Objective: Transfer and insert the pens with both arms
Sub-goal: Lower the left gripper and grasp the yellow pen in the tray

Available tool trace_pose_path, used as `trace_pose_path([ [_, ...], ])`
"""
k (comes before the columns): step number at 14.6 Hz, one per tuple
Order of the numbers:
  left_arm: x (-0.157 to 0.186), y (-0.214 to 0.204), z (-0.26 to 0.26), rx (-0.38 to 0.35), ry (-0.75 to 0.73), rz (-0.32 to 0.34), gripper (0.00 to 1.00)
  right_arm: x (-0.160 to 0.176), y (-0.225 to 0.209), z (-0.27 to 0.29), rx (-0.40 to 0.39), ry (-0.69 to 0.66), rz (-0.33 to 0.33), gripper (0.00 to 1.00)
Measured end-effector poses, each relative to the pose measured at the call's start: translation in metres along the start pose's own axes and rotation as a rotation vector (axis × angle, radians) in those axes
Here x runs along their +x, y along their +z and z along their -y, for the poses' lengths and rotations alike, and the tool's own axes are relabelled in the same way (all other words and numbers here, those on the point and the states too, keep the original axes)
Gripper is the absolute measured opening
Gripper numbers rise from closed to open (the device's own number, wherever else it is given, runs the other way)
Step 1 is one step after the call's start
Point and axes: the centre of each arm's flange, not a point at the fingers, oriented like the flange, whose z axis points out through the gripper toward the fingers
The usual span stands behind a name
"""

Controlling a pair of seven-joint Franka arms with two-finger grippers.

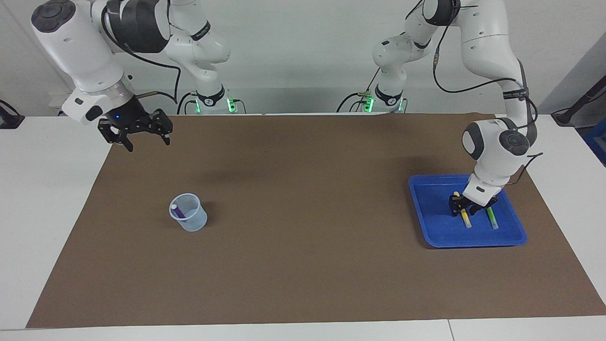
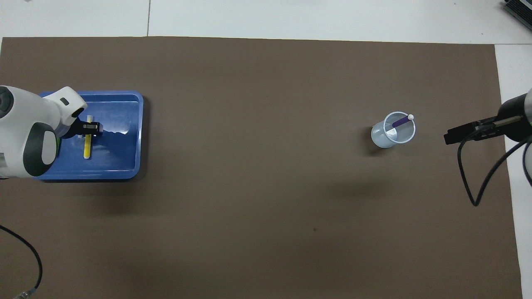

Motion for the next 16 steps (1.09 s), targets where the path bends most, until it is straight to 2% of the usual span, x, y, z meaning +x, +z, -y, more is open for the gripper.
trace_pose_path([
  [1, 0.0, 0.0, -0.001, -0.001, 0.001, -0.003, 0.53, 0.0, 0.0, 0.0, 0.0, 0.0, 0.0, 1.0],
  [2, 0.001, -0.001, -0.003, -0.002, 0.004, -0.007, 0.4, 0.0, 0.0, 0.0, 0.0, 0.0, 0.001, 1.0],
  [3, 0.001, -0.001, -0.004, -0.002, 0.006, -0.008, 0.31, 0.0, 0.001, 0.0, 0.0, 0.0, 0.001, 1.0],
  [4, 0.001, -0.001, -0.004, -0.002, 0.006, -0.009, 0.31, 0.0, 0.001, 0.0, 0.0, 0.0, 0.001, 1.0],
  [6, 0.001, -0.002, -0.004, -0.002, 0.007, -0.01, 0.19, 0.0, 0.001, 0.0, 0.0, 0.0, 0.002, 1.0],
  [12, 0.004, -0.007, -0.003, 0.0, 0.005, 0.007, 0.18, 0.0, 0.001, 0.0, 0.0, 0.0, 0.002, 1.0],
  [15, 0.019, -0.035, 0.0, 0.001, -0.011, 0.027, 0.18, 0.0, 0.001, 0.0, 0.0, 0.0, 0.002, 1.0],
  [16, 0.024, -0.045, -0.001, -0.019, -0.033, 0.026, 0.18, 0.0, 0.001, 0.0, 0.0, 0.0, 0.002, 1.0],
])
